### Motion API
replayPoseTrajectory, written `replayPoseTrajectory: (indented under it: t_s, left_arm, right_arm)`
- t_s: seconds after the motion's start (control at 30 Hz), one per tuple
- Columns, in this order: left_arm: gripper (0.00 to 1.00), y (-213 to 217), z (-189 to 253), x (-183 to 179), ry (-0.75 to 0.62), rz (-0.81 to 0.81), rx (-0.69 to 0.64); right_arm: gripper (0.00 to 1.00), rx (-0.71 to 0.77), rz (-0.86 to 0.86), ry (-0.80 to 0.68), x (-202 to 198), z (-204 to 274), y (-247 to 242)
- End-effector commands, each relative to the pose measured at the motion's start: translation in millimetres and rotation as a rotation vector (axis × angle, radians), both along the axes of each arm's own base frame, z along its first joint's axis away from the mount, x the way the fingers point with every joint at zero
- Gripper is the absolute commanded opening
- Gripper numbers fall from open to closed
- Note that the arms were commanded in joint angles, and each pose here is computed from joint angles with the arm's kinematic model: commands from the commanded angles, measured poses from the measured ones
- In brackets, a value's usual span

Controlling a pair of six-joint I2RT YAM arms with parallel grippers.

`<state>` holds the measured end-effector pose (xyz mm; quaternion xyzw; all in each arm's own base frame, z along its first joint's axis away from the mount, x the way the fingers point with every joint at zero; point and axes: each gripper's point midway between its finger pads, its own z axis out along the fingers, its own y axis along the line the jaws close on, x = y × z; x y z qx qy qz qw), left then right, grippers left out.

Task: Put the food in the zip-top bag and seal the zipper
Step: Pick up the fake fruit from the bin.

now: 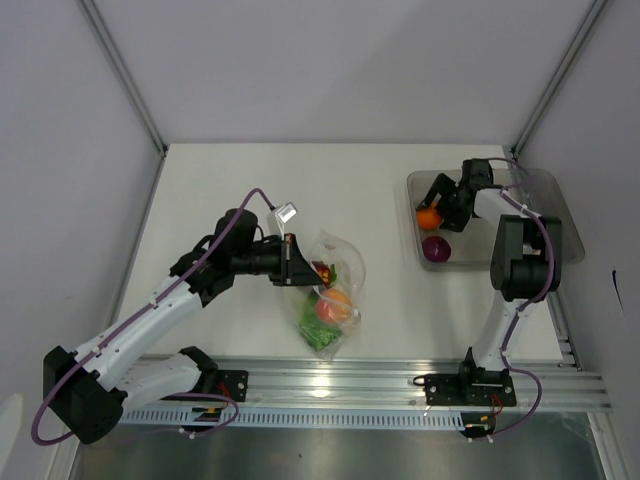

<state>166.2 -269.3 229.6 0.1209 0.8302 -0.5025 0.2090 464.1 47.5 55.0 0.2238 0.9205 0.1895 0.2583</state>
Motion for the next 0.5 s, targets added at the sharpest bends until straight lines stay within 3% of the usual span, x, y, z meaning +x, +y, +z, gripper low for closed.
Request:
replayPoseTrajectory:
  t_s: [0.0,0.23,0.47]
  left_arm:
    - [0.01,-3,14,1,-0.024,-0.013,-0.049]
    - [0.01,-2,12,0,-0.020,-0.008,-0.045]
    - [0.00,-2,11,0,-0.018,-0.004,-0.044]
  right_arm:
    - [0.90,0.018,0.005,-0.029,9,-2,2]
    - [0.43,0.015,0.030,-0.099,14,25,3]
    - [0.42,-0.040,0.050,-0.217,-4,104,10]
